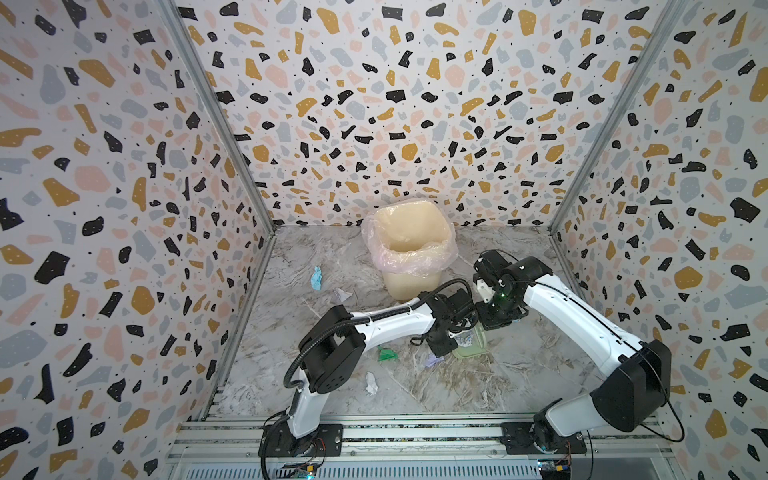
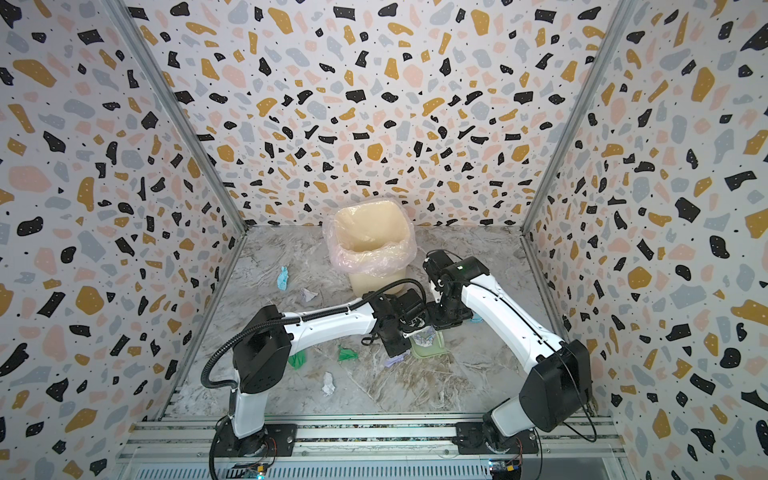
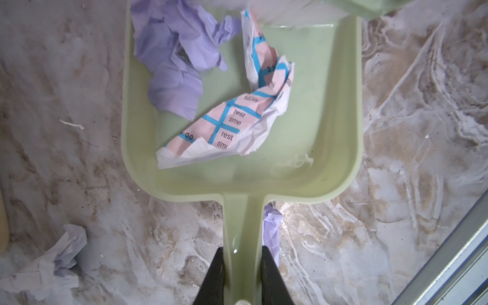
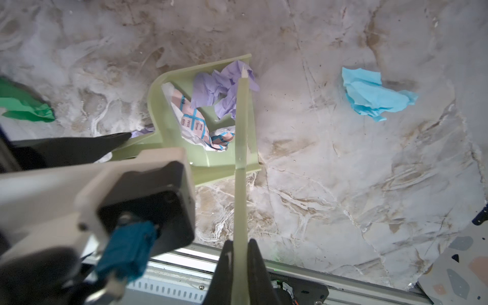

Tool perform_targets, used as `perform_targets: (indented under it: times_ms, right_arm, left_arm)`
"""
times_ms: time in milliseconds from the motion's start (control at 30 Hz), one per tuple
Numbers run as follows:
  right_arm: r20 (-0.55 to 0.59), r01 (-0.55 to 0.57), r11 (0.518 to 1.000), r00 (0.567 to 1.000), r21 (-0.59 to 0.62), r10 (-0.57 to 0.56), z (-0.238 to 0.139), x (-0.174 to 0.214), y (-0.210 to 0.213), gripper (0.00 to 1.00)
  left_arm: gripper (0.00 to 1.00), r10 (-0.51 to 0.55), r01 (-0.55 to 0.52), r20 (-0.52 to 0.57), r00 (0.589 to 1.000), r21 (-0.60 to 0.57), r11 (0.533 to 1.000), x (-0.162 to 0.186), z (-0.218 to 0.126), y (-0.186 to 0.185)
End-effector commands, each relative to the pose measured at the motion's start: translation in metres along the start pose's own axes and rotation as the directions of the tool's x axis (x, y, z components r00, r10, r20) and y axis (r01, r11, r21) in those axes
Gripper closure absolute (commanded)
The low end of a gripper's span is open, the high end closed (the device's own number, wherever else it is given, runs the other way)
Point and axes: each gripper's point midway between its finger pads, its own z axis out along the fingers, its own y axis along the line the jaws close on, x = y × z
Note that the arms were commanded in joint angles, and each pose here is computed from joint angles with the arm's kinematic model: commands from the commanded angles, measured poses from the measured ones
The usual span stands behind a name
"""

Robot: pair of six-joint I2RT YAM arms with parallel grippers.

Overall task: Sweep away the paper scraps from the table
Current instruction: 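Sweep the purple and printed scraps with the right gripper's brush into the dustpan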

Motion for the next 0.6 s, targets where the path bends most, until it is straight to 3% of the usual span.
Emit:
perform_targets:
  times_ms: [0, 233, 567]
  right_arm:
    - [-0.005, -0.011, 1.000, 1.000, 0.021, 0.011, -0.016, 0.006, -0.003, 1.00]
    - [0.020, -0.106, 0.990, 0.994, 0.093, 0.105, -0.020, 0.004, -0.034, 1.00]
    - [0.006, 0.024, 0.999, 1.000, 0.027, -0.024, -0.003, -0.017, -0.007, 1.00]
  left_arm:
    - [1.00, -0.008, 0.008, 0.013, 1.000, -0.002, 1.000, 0.003, -0.004, -0.001]
    - [1.00, -0.016, 0.016, 0.016, 1.000, -0.001, 1.000, 0.007, -0.001, -0.002]
    - [1.00, -0.019, 0.019, 0.027, 0.999, -0.009, 1.000, 0.004, -0.004, 0.000]
